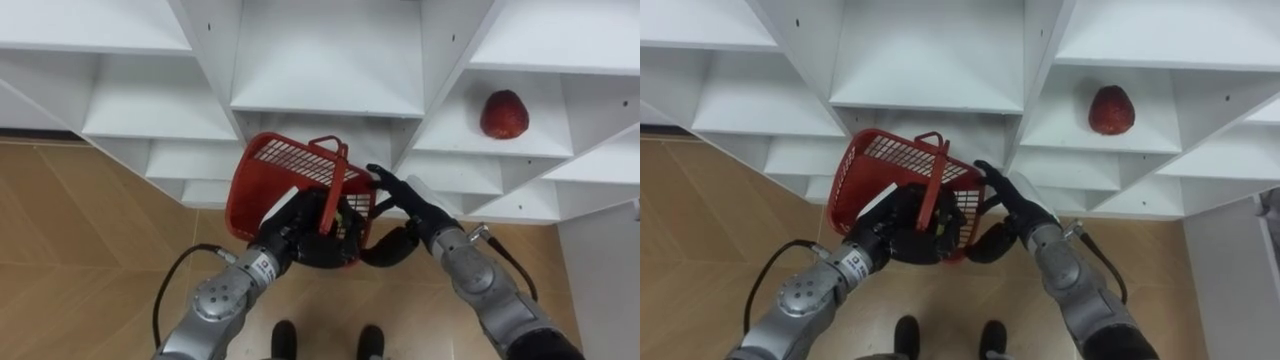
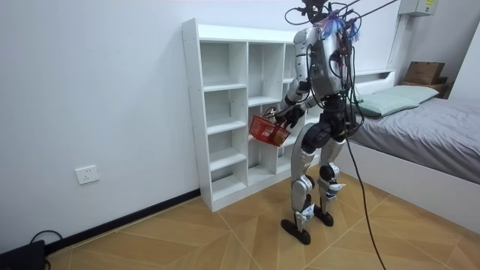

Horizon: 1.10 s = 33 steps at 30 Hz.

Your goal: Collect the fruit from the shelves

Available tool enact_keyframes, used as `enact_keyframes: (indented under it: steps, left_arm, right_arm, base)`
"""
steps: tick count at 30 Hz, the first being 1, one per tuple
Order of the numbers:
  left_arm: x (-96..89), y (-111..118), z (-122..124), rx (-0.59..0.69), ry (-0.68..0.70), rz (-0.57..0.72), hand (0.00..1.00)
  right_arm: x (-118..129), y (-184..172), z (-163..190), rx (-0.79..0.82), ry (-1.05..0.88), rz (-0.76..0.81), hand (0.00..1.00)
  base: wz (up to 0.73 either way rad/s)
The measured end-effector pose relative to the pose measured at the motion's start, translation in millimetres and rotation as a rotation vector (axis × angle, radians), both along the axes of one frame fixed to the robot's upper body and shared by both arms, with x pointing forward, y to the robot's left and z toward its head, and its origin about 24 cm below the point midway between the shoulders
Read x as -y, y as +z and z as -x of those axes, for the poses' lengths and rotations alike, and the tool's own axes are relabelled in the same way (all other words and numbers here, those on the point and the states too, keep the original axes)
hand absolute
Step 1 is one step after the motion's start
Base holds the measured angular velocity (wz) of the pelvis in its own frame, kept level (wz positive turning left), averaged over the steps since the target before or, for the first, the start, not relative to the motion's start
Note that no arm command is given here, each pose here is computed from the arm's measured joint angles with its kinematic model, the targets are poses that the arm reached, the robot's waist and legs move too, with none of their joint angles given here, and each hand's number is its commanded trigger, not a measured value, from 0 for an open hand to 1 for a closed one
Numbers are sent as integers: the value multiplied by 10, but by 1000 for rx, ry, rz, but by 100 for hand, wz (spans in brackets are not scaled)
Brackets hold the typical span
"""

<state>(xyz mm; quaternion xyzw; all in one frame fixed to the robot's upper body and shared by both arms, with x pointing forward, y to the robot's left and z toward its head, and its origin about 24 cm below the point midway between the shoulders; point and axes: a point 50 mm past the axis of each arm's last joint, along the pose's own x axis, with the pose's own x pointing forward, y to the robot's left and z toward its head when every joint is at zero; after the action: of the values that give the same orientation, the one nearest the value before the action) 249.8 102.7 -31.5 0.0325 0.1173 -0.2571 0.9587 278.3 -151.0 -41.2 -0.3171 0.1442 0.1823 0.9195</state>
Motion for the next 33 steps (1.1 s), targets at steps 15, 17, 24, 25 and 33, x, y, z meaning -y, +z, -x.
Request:
enact_keyframes:
  steps: [15, 17, 24, 25, 33]
  left_arm:
    - [-186, -133, 133, -35, 60, -69, 100]
    - [-198, -174, 193, -42, 61, -97, 100]
    - [-302, -267, 420, -80, 106, -104, 100]
    - [-314, -269, 438, -80, 108, -106, 100]
    - [-411, -207, 545, -56, 159, -95, 100]
  right_arm:
    - [133, -184, 277, -55, -87, -122, 0]
    - [182, -243, 363, -73, -111, -128, 0]
    - [205, -377, 621, -120, -150, -177, 0]
    - [204, -383, 638, -121, -152, -177, 0]
    - [325, -376, 833, -83, -272, -205, 0]
  base:
    - [0]
    - [-2]
    - [-6]
    - [-6]
    - [0]
